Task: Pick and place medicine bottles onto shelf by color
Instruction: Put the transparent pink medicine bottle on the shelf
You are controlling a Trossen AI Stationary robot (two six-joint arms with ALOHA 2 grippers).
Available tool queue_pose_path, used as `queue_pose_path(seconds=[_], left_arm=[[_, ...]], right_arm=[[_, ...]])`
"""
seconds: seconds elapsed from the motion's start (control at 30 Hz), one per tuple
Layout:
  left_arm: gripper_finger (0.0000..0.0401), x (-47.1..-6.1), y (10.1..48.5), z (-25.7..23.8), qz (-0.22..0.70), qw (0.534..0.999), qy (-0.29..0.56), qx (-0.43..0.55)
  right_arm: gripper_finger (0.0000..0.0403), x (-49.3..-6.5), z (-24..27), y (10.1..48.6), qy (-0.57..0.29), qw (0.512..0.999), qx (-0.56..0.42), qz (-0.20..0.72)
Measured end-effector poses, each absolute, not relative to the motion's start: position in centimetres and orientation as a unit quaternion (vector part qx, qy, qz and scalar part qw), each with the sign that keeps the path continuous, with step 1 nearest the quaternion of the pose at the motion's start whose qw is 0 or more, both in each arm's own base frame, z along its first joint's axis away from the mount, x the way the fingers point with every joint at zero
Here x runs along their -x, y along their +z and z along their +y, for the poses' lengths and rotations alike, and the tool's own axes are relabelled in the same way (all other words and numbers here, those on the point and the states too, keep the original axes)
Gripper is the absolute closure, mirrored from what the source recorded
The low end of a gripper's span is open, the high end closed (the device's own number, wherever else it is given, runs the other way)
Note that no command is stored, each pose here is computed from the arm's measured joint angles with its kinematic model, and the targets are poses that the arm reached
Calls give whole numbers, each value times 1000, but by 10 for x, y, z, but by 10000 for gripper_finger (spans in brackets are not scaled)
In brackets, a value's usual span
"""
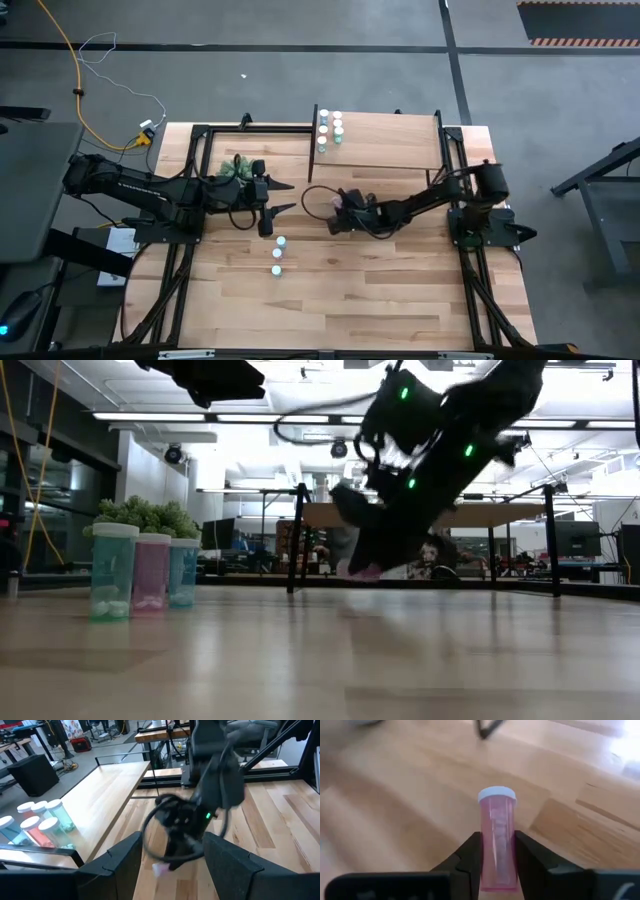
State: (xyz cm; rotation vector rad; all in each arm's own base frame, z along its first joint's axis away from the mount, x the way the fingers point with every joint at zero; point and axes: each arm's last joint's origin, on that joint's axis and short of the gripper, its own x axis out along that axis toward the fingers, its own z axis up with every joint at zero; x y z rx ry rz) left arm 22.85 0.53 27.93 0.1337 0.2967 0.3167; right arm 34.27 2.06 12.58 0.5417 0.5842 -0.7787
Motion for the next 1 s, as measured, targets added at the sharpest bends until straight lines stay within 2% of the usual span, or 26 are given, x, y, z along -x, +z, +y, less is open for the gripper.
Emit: queue_pose_path(seconds=[0.23, 0.4, 0.47, 0.6, 0.83, 1.0], left_arm=[[201, -228, 279, 5, 148, 974, 157, -66], [201, -228, 279, 5, 147, 975, 158, -58], [201, -228, 279, 5, 145, 976, 160, -43], [201, -236, 272, 4, 158, 979, 122, -43], [201, -276, 247, 24, 128, 990, 52, -39], [201, -298, 230, 47, 79, 997, 16, 3]], right_arm=[[315, -326, 53, 164, -265, 890, -182, 323], [314, -304, 71, 164, -269, 904, -151, 295], [314, -297, 76, 159, -269, 915, -154, 260], [314, -287, 76, 154, -204, 948, -176, 168], [314, -284, 59, 175, -106, 984, -140, -4], [314, -292, 44, 191, -81, 991, -91, -53]])
